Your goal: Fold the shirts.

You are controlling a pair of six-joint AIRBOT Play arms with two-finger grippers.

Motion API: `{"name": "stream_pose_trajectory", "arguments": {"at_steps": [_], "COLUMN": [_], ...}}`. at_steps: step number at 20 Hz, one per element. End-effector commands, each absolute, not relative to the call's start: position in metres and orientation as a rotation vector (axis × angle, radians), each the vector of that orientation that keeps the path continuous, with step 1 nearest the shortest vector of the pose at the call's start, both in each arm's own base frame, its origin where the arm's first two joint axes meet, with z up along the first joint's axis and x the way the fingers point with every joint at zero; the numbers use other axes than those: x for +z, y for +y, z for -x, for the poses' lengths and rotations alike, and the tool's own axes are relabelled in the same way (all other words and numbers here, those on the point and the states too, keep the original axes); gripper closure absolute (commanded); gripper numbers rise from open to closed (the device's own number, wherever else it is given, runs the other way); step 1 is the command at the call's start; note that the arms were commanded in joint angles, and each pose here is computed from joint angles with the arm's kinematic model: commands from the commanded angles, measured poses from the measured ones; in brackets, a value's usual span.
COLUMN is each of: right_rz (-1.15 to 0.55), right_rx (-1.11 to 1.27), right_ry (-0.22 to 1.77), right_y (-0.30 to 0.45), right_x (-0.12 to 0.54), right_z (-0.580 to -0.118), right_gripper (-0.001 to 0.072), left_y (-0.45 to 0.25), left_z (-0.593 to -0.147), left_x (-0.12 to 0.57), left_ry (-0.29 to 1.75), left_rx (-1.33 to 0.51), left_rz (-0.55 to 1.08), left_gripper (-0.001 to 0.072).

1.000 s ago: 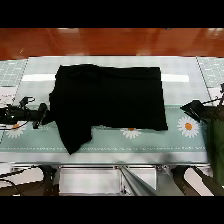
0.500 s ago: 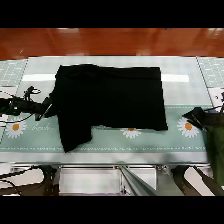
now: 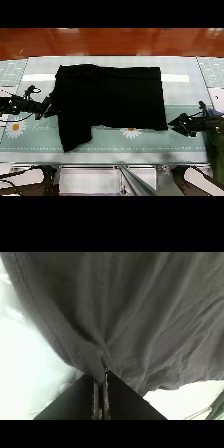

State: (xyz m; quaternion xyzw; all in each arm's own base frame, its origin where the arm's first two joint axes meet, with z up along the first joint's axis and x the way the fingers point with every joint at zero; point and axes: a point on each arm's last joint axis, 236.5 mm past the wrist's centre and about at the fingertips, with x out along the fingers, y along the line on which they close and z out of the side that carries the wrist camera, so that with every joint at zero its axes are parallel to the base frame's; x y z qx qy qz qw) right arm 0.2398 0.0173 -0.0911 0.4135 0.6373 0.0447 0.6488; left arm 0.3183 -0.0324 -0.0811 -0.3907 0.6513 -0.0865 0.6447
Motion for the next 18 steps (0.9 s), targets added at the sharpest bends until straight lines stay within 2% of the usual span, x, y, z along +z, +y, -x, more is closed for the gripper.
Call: {"name": "stream_pose_trajectory", "arguments": {"at_steps": [1,5,6,7,8,9,14,16,18], "right_rz": [-0.968,-0.974,-0.953,-0.935,-0.902,-0.869,-0.745,-0.647,-0.51], "right_rx": [0.145,0.182,0.18,0.179,0.206,0.238,0.382,0.399,0.372], "right_ry": [1.505,1.442,1.424,1.416,1.41,1.4,1.35,1.226,1.013], "right_y": [0.037,0.062,0.065,0.067,0.071,0.075,0.075,0.062,0.041], "right_x": [-0.106,-0.107,-0.107,-0.106,-0.102,-0.097,-0.04,0.019,0.103], "right_z": [-0.241,-0.267,-0.274,-0.28,-0.284,-0.289,-0.321,-0.357,-0.402], "right_gripper": [0.0296,0.0304,0.0325,0.0406,0.0597,0.0688,0.0689,0.0689,0.0689], "left_y": [-0.034,-0.033,-0.033,-0.033,-0.033,-0.034,-0.03,-0.031,-0.038], "left_z": [-0.317,-0.318,-0.318,-0.318,-0.318,-0.317,-0.336,-0.372,-0.41], "left_x": [-0.08,-0.08,-0.08,-0.08,-0.08,-0.08,-0.052,0.008,0.097], "left_ry": [1.488,1.485,1.485,1.485,1.486,1.487,1.406,1.229,0.961], "left_rx": [-0.203,-0.2,-0.2,-0.2,-0.201,-0.203,-0.228,-0.296,-0.411], "left_rz": [0.89,0.89,0.89,0.89,0.891,0.891,0.866,0.859,0.842], "left_gripper": [0.0688,0.0688,0.0688,0.0688,0.0688,0.0688,0.0688,0.0688,0.0688]}}
